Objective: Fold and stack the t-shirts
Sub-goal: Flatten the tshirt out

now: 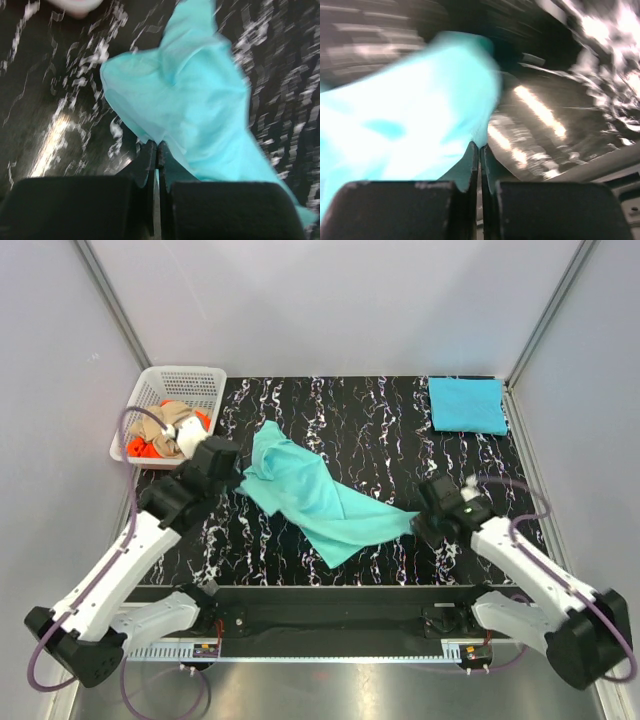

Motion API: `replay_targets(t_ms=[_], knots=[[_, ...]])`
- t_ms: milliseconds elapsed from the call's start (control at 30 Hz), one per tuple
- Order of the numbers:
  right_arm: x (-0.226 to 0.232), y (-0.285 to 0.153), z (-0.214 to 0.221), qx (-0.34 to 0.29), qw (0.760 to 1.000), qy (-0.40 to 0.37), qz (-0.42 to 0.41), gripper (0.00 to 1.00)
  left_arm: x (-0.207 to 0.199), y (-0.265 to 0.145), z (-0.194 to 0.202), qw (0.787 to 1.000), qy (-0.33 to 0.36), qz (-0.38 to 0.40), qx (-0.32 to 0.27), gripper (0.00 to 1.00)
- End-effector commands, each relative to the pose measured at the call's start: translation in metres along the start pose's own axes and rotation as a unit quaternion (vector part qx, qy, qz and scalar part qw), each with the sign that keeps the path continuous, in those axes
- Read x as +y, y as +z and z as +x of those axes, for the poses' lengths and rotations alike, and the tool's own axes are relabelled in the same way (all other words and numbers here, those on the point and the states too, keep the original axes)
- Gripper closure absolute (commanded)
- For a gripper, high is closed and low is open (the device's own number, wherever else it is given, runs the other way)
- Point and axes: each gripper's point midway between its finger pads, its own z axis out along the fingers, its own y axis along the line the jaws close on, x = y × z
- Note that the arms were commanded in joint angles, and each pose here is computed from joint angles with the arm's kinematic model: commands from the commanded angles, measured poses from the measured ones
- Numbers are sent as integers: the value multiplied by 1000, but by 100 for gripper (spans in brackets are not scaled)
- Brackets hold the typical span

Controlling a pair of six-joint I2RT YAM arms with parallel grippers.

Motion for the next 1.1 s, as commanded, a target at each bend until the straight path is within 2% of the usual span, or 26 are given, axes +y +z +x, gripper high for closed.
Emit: replay_targets(t_ms=[0,67,100,133,200,267,300,367,433,500,633,700,767,900,967,1067], knots=[[64,-105,-71,-144,979,-80,-122,100,-51,-56,-97,988,-31,106,-107,100],[69,-150,-95,-196,964,-100,-148,100,-70,-94,-140,974,-51,161,-153,100],[84,-190,-108,-219,952,-92,-195,100,-75,-109,-153,968,-59,180,-163,100],[84,-212,-114,-235,942,-113,-213,100,-79,-133,-175,959,-74,202,-183,100],[93,-264,-124,-253,924,-114,-265,100,-81,-159,-193,950,-79,230,-198,100],[90,-291,-122,-250,913,-134,-292,100,-77,-199,-215,931,-103,271,-222,100],[91,-315,-122,-252,902,-134,-323,100,-80,-214,-217,922,-105,301,-221,100],[85,-342,-113,-236,887,-139,-371,100,-76,-256,-229,890,-124,367,-242,100],[76,-374,-107,-231,863,-134,-429,100,-80,-296,-227,855,-131,447,-228,100],[67,-397,-105,-231,845,-128,-465,100,-82,-315,-225,840,-130,480,-216,100],[50,-438,-102,-230,815,-115,-519,100,-90,-339,-218,824,-116,524,-180,100],[49,-449,-104,-235,807,-111,-530,100,-92,-341,-218,822,-112,528,-178,100],[55,-444,-111,-250,813,-112,-513,100,-97,-330,-221,832,-98,512,-188,100],[87,-410,-130,-292,833,-126,-453,100,-111,-270,-232,880,-77,417,-215,100],[122,-385,-145,-327,840,-149,-406,100,-124,-223,-241,907,-64,343,-235,100],[175,-346,-171,-375,850,-178,-323,100,-134,-162,-257,932,-65,234,-270,100]])
